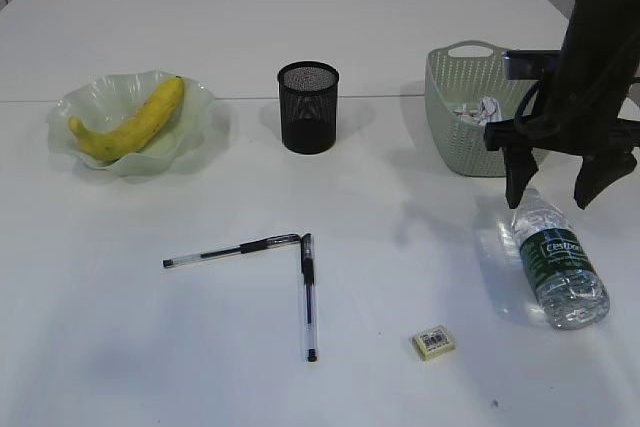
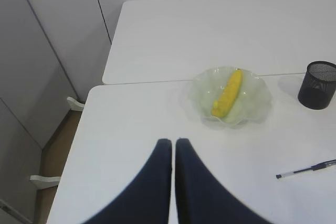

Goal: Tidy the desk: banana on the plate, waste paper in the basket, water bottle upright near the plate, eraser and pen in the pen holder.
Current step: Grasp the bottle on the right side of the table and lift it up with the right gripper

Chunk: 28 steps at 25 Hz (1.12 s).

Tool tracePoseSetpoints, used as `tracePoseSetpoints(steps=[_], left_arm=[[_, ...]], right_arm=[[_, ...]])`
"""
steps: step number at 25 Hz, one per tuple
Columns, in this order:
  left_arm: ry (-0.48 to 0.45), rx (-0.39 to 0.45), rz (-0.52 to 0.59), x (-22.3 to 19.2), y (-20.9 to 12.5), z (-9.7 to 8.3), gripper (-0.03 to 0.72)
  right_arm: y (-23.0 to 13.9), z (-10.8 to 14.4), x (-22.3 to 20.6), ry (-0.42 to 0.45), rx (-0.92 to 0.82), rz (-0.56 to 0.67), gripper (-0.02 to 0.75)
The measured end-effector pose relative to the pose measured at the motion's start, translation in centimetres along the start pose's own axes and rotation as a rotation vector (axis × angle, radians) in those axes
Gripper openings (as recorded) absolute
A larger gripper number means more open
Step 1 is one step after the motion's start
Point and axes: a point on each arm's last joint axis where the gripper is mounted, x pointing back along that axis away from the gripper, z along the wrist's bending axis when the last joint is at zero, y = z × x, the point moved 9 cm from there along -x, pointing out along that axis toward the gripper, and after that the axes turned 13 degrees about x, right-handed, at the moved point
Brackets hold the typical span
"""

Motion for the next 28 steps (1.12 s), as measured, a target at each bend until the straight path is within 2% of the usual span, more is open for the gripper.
tracePoseSetpoints(steps=[28], left_arm=[[0.003,0.001,0.016,0.0,-0.3,0.1,-0.016]], right_arm=[[-0.2,-1.2,-5.5,-0.073,0.016,0.134,0.569]])
